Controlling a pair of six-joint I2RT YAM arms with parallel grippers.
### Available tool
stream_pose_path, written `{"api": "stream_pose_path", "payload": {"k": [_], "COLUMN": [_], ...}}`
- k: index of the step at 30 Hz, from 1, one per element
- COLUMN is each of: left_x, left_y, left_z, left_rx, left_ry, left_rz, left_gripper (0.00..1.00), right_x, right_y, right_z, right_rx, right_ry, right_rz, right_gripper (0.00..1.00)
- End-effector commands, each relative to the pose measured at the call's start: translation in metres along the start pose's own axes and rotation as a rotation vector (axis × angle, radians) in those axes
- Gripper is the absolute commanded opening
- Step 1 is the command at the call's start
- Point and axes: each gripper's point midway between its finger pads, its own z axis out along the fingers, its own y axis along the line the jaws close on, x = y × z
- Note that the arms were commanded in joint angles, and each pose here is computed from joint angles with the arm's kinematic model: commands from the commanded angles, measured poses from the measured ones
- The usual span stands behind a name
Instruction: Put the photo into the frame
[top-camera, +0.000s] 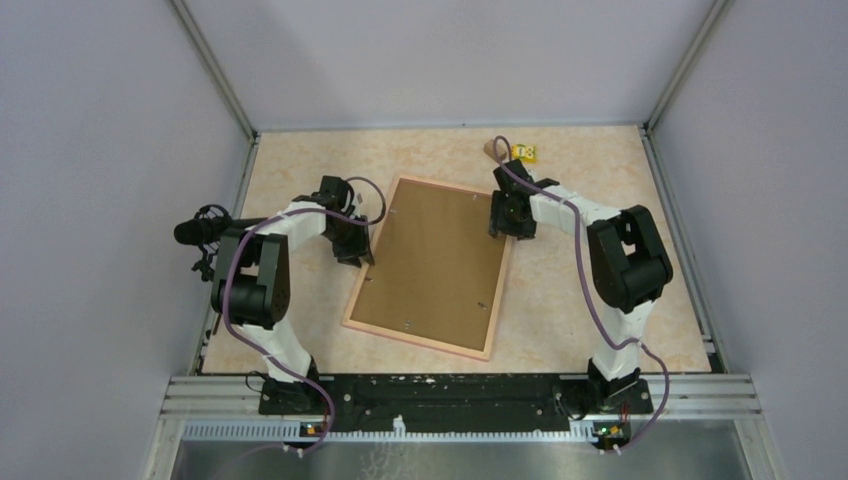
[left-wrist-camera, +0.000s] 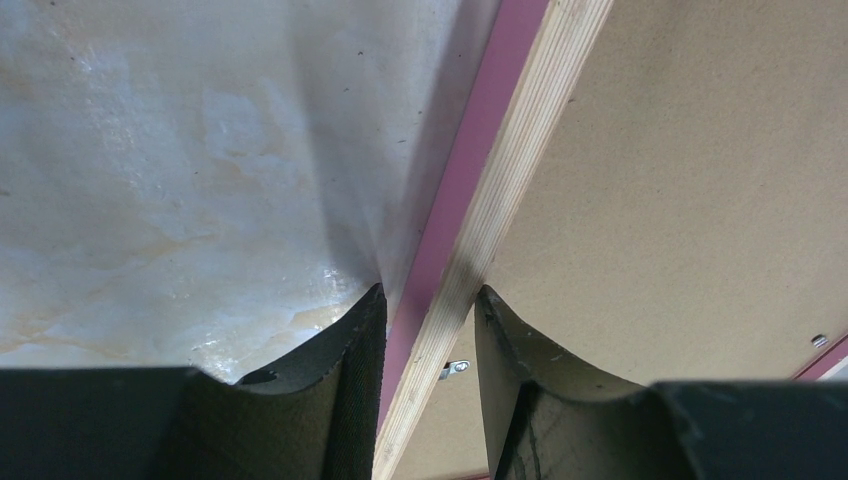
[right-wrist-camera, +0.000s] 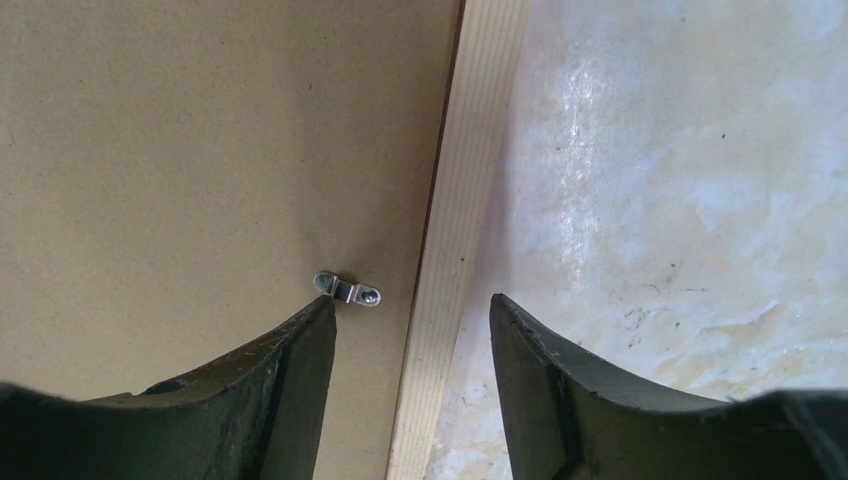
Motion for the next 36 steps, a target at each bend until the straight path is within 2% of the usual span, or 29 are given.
{"api": "stream_pose_path", "payload": {"k": [1, 8, 12, 14, 16, 19, 23, 32, 35, 36], "left_x": [-0.006, -0.006, -0.006, -0.006, -0.006, -0.005, -0.005, -0.004, -0.001, 0.001], "left_y": [0.0, 0.0, 0.0, 0.0, 0.0, -0.001, -0.001, -0.002, -0.005, -0.007], "left_z": [-0.002, -0.002, -0.002, -0.001, -0.002, -0.002, -0.002, -0.002, -0.002, -0.001], "left_rx": [-0.004, -0.007, -0.006, -0.006, -0.006, -0.006, -0.001, 0.006, 0.022, 0.033], "left_ry": [-0.008, -0.006, -0.006, -0.005, -0.006, -0.005, -0.004, -0.002, 0.003, 0.008], "left_rz": [-0.003, -0.003, -0.002, -0.002, -0.002, -0.003, -0.004, -0.005, -0.014, -0.023], "left_gripper": [0.42, 0.4, 0.39, 0.39, 0.39, 0.38, 0.38, 0.37, 0.38, 0.38], "right_x": [-0.016, -0.01, -0.002, 0.004, 0.011, 0.023, 0.033, 0.029, 0.017, 0.014], "right_y": [0.001, -0.004, -0.007, -0.012, -0.014, -0.013, -0.006, 0.006, 0.016, 0.02], "right_z": [-0.003, 0.013, 0.02, 0.022, 0.022, 0.021, 0.018, 0.009, 0.008, 0.008], "right_rx": [-0.009, 0.027, 0.045, 0.074, 0.09, 0.099, 0.11, 0.117, 0.056, 0.025], "right_ry": [-0.069, -0.061, -0.051, -0.036, -0.021, 0.006, 0.039, 0.03, 0.013, 0.011], "right_rz": [-0.041, -0.027, 0.022, 0.069, 0.111, 0.166, 0.189, 0.143, 0.11, 0.096], "right_gripper": [0.56, 0.53, 0.49, 0.43, 0.32, 0.25, 0.11, 0.07, 0.09, 0.13]}}
